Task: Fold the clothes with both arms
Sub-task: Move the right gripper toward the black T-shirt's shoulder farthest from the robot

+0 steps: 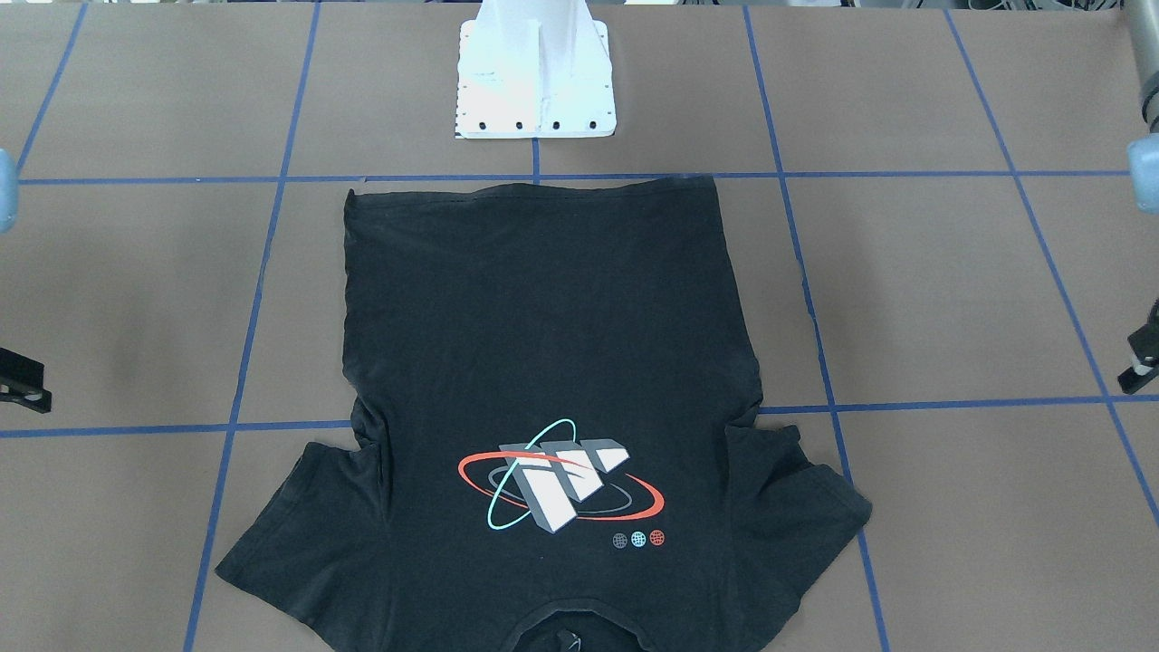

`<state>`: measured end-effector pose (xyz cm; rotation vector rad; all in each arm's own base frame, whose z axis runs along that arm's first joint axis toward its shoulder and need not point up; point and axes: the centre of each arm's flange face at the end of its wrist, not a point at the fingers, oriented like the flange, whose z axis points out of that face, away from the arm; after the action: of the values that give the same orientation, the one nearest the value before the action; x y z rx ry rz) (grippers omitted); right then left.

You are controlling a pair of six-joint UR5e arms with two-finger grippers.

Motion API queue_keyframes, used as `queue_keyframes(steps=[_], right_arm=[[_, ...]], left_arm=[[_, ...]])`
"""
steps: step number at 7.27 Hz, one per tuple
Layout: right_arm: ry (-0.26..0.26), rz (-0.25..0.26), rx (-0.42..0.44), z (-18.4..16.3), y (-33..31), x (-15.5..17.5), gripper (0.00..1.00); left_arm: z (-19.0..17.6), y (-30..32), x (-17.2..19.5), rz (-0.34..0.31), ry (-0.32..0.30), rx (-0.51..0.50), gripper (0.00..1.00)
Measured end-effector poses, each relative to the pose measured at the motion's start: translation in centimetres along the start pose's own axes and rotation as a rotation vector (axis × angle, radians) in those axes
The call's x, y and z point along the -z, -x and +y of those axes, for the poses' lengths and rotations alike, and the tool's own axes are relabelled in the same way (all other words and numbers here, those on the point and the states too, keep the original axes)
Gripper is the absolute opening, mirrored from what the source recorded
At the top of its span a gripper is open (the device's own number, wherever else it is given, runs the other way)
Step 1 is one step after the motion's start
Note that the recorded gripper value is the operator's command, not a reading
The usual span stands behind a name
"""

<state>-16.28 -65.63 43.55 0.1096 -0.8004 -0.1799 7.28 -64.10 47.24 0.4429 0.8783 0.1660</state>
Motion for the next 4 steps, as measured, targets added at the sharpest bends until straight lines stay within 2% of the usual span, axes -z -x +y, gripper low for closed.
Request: queue_keyframes(steps=[2, 3, 4], right_arm=[[-0.087, -0.077, -0.056, -2.3, 2.4, -7.1, 1.0], [-0.115, -0.103, -0.062, -3.3, 3.9, -10.0, 1.0], [-0.135, -0.106, -0.06, -5.0, 5.4, -11.8, 1.0]], left_arm=[[0.5, -5.3, -4.2, 0.066, 0.014, -0.044, 1.0], [0.8, -6.6, -5.2, 0.081, 0.022, -0.051, 1.0], [1.0, -7.2, -5.6, 0.088, 0.026, -0.054, 1.0]])
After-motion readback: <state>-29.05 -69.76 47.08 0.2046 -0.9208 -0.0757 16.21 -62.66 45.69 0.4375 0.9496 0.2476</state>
